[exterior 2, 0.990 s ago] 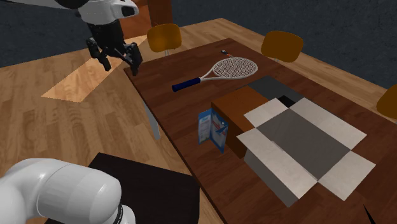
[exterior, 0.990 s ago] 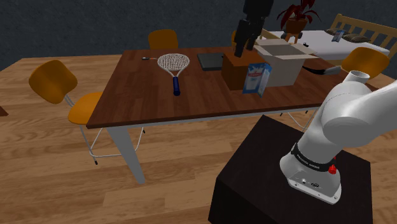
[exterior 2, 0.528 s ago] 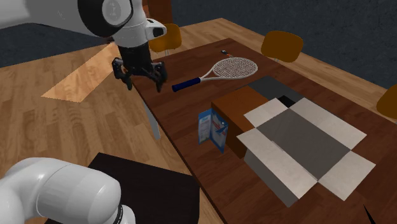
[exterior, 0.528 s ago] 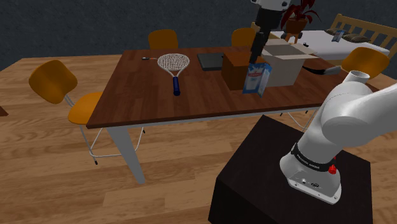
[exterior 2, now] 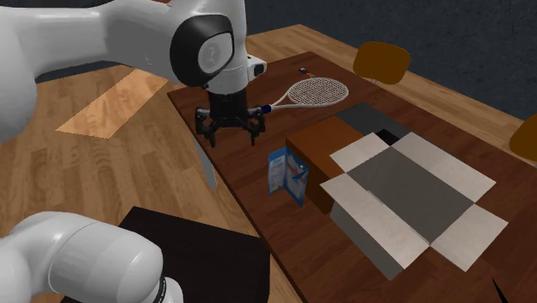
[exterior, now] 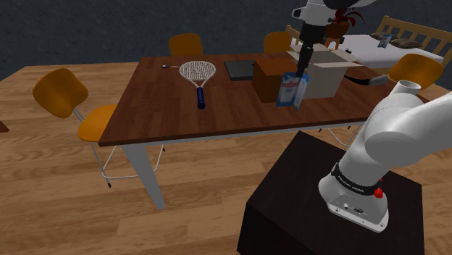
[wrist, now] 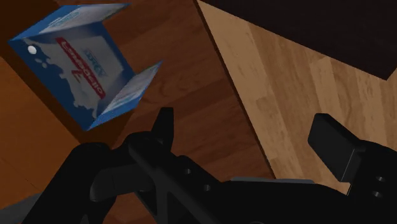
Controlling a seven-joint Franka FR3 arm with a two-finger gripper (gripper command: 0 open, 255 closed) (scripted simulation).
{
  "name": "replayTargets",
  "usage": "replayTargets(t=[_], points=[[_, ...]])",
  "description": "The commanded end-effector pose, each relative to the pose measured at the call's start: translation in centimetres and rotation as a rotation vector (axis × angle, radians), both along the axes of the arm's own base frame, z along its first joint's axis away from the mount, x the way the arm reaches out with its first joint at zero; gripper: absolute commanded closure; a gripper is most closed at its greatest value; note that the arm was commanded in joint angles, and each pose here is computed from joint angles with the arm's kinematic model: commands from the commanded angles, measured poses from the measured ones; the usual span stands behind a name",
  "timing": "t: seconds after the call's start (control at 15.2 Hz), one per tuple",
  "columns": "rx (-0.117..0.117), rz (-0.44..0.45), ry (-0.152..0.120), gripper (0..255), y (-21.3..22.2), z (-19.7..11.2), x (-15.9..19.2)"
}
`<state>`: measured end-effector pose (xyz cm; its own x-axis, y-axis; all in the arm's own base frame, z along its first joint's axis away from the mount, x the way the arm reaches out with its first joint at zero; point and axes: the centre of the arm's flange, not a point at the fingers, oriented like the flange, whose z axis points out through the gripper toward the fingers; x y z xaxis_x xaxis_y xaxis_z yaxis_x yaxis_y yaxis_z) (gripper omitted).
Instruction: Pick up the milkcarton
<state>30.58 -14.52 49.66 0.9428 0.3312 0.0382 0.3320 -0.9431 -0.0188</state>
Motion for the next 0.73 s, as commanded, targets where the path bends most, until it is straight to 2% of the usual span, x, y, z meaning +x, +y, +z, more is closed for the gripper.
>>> replayTargets(t=[0.0, 0.66], points=[[-0.007, 0.046, 0.004, 0, -2.5, -1.1, 0.1], [-0.034, 0.254, 0.025, 0, -14.0, -6.4, 2.2]])
